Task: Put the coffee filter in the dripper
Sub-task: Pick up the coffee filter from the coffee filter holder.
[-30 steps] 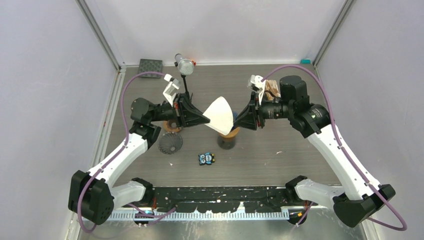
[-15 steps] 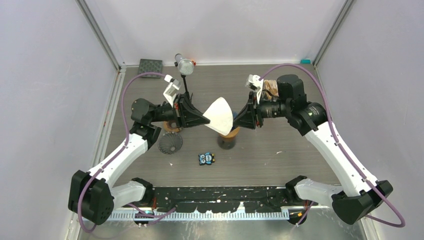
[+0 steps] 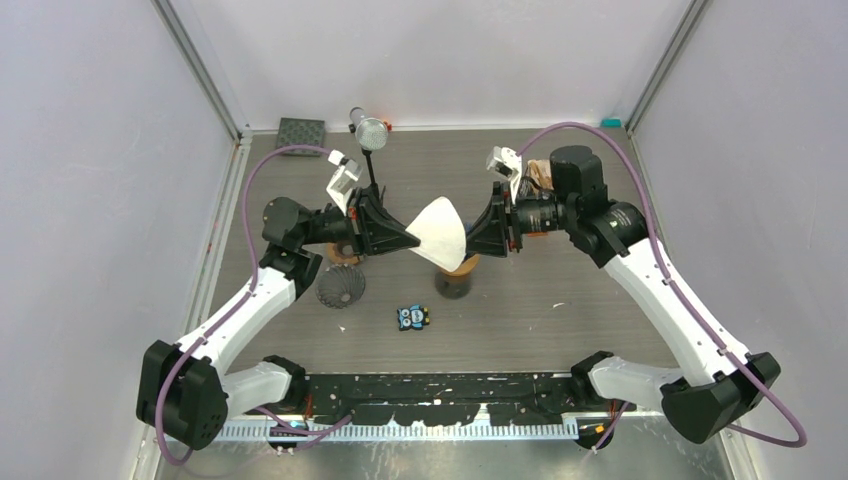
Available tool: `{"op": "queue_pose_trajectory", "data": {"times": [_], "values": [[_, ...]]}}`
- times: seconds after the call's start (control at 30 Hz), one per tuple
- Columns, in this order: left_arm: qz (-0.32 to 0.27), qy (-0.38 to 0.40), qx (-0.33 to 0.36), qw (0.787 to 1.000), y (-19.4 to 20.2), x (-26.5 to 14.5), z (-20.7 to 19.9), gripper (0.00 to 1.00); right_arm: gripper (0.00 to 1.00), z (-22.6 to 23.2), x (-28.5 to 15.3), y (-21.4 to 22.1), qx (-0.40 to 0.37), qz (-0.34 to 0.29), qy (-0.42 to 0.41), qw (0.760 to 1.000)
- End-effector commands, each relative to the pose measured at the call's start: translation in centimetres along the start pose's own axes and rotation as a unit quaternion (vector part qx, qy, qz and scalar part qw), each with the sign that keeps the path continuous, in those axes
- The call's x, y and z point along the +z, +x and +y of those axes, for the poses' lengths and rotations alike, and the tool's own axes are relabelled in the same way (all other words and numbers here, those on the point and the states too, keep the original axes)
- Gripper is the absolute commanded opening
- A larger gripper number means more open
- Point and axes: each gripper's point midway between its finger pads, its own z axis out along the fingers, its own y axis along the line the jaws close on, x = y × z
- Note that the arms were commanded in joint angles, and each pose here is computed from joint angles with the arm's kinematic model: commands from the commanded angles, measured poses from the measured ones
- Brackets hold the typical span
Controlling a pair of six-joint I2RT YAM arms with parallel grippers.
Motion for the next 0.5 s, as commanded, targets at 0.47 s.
{"op": "queue_pose_trajectory", "data": {"times": [0.47], "values": [[-0.019,-0.009,0.038,0.999,-0.98,-0.16,0.01,0.0,0.24,-0.66,0.11,0.07,-0.013,-0.004,0.007,1.0]]}}
